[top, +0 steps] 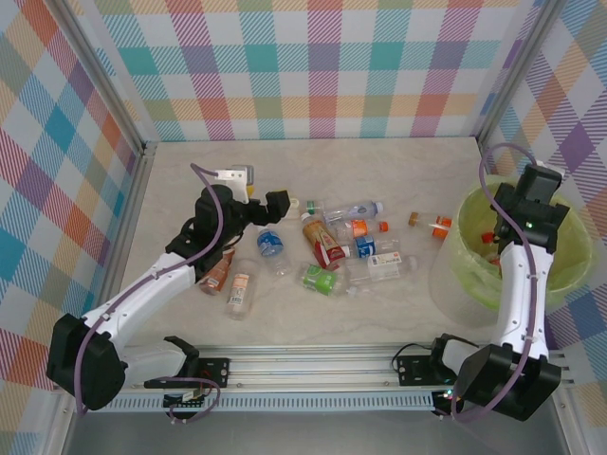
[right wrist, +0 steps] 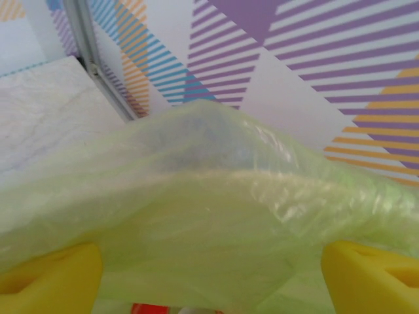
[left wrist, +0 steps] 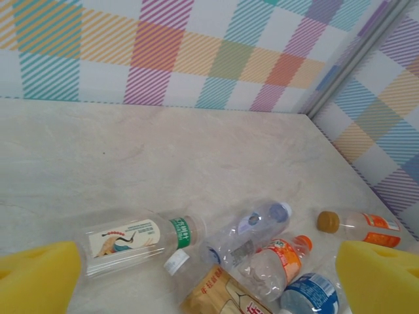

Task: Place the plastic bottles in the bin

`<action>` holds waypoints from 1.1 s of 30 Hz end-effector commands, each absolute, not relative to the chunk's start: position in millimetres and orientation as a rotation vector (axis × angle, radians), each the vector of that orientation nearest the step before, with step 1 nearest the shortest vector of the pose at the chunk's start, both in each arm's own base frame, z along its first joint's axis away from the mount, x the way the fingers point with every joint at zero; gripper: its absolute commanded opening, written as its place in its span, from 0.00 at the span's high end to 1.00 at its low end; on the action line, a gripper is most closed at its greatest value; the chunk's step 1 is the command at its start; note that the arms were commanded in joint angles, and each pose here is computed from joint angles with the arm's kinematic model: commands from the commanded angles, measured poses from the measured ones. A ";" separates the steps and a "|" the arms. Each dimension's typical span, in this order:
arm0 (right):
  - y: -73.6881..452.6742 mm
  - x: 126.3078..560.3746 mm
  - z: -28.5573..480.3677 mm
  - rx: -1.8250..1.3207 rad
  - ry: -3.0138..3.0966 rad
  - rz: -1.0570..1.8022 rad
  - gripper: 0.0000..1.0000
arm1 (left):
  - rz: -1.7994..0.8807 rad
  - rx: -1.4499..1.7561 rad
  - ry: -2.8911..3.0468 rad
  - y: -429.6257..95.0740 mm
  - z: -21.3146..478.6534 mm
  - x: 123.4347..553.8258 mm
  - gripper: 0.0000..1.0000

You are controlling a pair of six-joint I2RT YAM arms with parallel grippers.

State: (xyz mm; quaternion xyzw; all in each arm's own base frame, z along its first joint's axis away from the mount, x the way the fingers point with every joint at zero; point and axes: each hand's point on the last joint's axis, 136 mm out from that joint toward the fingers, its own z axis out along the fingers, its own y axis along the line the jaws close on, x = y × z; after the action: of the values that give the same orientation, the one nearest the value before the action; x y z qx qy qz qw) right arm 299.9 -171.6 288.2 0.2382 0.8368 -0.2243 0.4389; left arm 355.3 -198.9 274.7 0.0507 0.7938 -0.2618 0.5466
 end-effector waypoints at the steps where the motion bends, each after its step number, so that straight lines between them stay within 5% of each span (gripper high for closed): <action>1: -150.4 300.2 304.3 0.520 2.069 -0.419 0.10 | -0.548 0.052 1.888 -183.0 271.4 354.4 0.00; 7: -126.4 275.8 287.0 0.609 2.166 -0.262 0.00 | -0.511 0.004 1.897 -170.0 267.3 356.3 0.00; 13: -107.5 257.7 261.1 0.750 2.175 -0.107 0.00 | -0.420 -0.143 1.970 -142.2 257.9 358.7 0.00; 26: -168.6 271.4 231.3 0.893 2.124 -0.470 0.00 | -0.026 -0.619 2.359 -22.8 171.2 272.6 0.00; 33: -205.6 289.0 234.6 0.882 2.115 -0.677 0.00 | -0.082 -0.847 2.436 1.5 125.4 248.0 0.00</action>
State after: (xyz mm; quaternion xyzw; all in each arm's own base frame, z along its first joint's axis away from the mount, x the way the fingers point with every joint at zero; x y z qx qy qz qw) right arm 279.6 -181.0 206.2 0.3388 0.8518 -0.2139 0.3374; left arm 264.2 1.8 142.5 -0.2911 0.9017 -0.0134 0.3194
